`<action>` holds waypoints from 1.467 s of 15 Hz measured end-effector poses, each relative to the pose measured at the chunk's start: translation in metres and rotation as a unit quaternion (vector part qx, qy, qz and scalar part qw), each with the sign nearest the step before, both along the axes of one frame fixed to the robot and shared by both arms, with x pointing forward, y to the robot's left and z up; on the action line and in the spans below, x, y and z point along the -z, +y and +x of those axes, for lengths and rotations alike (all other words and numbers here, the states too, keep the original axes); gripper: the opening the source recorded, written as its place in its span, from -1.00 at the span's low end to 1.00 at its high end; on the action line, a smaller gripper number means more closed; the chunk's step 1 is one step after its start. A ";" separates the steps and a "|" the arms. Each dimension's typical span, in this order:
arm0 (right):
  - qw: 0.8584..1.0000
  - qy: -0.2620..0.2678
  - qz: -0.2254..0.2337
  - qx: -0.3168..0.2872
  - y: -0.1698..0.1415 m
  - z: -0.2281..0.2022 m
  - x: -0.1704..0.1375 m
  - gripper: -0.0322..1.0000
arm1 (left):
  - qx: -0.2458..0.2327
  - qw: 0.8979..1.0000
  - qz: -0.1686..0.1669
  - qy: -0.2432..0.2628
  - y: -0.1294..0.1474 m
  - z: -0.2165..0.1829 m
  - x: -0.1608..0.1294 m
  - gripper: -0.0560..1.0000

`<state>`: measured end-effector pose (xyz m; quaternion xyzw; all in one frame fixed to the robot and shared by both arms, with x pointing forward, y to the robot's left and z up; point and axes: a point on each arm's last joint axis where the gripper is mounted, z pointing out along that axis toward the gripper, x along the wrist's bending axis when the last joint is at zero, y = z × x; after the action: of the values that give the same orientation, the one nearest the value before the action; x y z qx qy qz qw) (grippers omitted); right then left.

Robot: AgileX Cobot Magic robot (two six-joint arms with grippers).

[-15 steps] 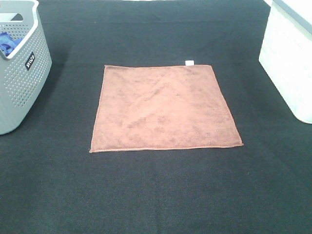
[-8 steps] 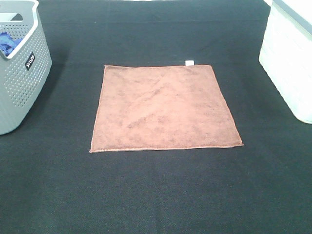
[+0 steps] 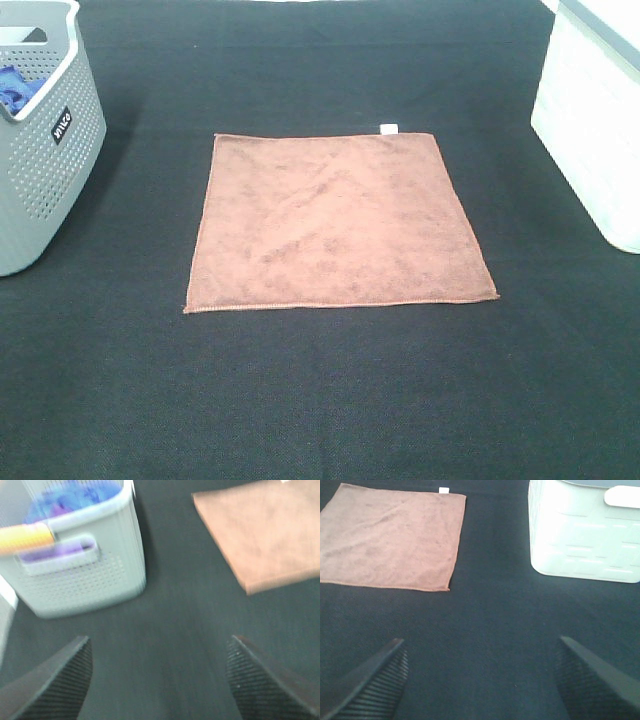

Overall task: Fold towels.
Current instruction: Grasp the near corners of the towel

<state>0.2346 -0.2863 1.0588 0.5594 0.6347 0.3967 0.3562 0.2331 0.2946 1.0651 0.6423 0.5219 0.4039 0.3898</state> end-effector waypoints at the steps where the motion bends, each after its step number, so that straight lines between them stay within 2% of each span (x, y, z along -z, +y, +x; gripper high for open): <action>1: 1.000 -0.008 0.005 0.001 0.000 0.007 -0.005 0.53 | -0.003 0.999 -0.003 -0.044 0.000 0.004 -0.012 0.45; 3: 0.999 -0.032 0.013 0.014 -0.002 0.037 -0.019 0.51 | -0.010 0.996 -0.010 -0.089 0.001 0.029 -0.030 0.45; 5: 0.999 -0.017 0.018 0.022 -0.004 0.066 -0.022 0.50 | -0.012 0.997 -0.024 -0.072 0.000 0.060 -0.034 0.45; 6: 0.999 0.001 0.024 0.024 -0.005 0.081 -0.020 0.50 | -0.011 0.997 -0.054 -0.059 -0.001 0.077 -0.034 0.45; 8: 0.997 0.047 0.051 0.026 -0.003 0.107 -0.012 0.50 | -0.013 0.991 -0.133 0.006 -0.007 0.115 -0.024 0.45; 9: 0.997 0.047 0.051 0.026 -0.003 0.107 -0.012 0.50 | -0.013 0.991 -0.133 0.006 -0.007 0.115 -0.024 0.45; 10: 0.993 0.084 0.082 0.028 -0.001 0.125 -0.004 0.50 | -0.020 0.980 -0.186 0.069 -0.012 0.138 -0.010 0.45; 11: 0.988 0.112 0.098 0.029 0.000 0.137 0.003 0.50 | -0.026 0.970 -0.214 0.115 -0.014 0.155 0.002 0.45; 14: 0.975 0.176 0.132 0.011 0.006 0.169 0.019 0.50 | -0.033 0.940 -0.260 0.218 -0.021 0.192 0.038 0.45; 15: 0.970 0.196 0.140 -0.001 0.008 0.180 0.022 0.50 | -0.028 0.933 -0.267 0.241 -0.024 0.201 0.049 0.45; 16: 0.959 0.235 0.157 -0.017 0.012 0.198 0.030 0.50 | -0.020 0.921 -0.277 0.274 -0.029 0.212 0.064 0.45; 18: 0.943 0.278 0.178 -0.035 0.017 0.217 0.043 0.50 | 0.013 0.906 -0.285 0.312 -0.044 0.223 0.084 0.45; 20: 0.922 0.326 0.206 -0.047 0.021 0.242 0.058 0.50 | 0.043 0.894 -0.287 0.341 -0.059 0.233 0.106 0.45; 21: 0.922 0.326 0.206 -0.047 0.021 0.242 0.058 0.50 | 0.043 0.894 -0.287 0.341 -0.059 0.233 0.106 0.45; 22: 0.915 0.341 0.212 -0.049 0.022 0.250 0.064 0.50 | 0.041 0.888 -0.293 0.351 -0.062 0.237 0.116 0.45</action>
<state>0.4850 -0.2641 0.9946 0.6913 0.6450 0.3243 -0.0283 0.4704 0.2329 0.9492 0.6195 0.6923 -0.0356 0.3683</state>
